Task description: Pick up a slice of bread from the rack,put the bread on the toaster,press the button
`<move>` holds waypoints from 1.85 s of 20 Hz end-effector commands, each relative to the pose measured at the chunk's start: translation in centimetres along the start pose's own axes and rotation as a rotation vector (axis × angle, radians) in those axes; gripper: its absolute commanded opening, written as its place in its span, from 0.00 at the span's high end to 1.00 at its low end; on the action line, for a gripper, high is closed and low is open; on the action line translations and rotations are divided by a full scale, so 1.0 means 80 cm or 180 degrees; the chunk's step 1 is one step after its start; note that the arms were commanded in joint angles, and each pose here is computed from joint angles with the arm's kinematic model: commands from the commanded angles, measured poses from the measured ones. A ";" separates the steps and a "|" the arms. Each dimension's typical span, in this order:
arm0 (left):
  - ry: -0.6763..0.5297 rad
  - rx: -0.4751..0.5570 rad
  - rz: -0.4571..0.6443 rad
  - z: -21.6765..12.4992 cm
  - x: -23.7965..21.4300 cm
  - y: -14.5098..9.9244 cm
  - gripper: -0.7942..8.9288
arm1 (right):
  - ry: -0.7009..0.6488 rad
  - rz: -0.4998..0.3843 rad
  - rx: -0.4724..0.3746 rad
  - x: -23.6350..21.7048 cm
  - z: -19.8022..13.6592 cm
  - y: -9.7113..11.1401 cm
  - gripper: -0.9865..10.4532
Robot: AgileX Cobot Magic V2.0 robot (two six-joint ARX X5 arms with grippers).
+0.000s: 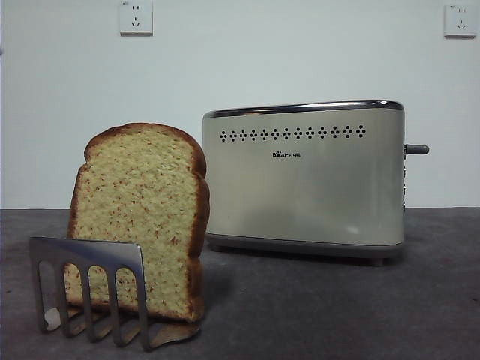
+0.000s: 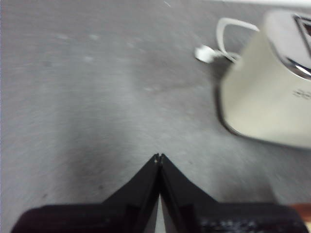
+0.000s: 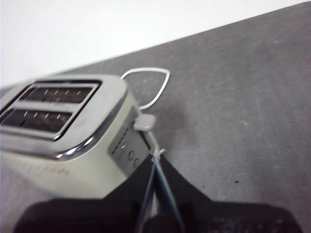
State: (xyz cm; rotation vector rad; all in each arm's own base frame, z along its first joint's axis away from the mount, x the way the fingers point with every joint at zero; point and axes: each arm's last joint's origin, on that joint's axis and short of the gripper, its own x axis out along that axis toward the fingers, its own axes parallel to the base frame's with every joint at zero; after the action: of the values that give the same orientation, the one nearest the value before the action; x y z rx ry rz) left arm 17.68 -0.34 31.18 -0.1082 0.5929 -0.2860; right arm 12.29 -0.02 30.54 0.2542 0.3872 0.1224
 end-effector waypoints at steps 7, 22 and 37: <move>0.0512 0.1675 -0.0926 0.078 0.015 -0.020 0.92 | 0.0703 0.0722 -0.0333 0.019 0.036 0.012 0.92; 0.1001 0.3452 -0.1799 0.053 0.073 -0.163 0.49 | 0.1044 0.0960 -0.0301 0.063 0.067 0.012 0.91; 0.2084 0.3635 -0.2091 -0.005 0.160 -0.195 0.50 | 0.1105 0.0977 -0.0414 0.064 0.064 0.011 0.91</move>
State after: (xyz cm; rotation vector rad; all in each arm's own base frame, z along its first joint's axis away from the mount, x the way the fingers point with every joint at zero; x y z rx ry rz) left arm 24.02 -18.89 27.09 0.9424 0.9406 -1.2676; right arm 18.88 0.52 33.43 0.1723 0.6867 0.4885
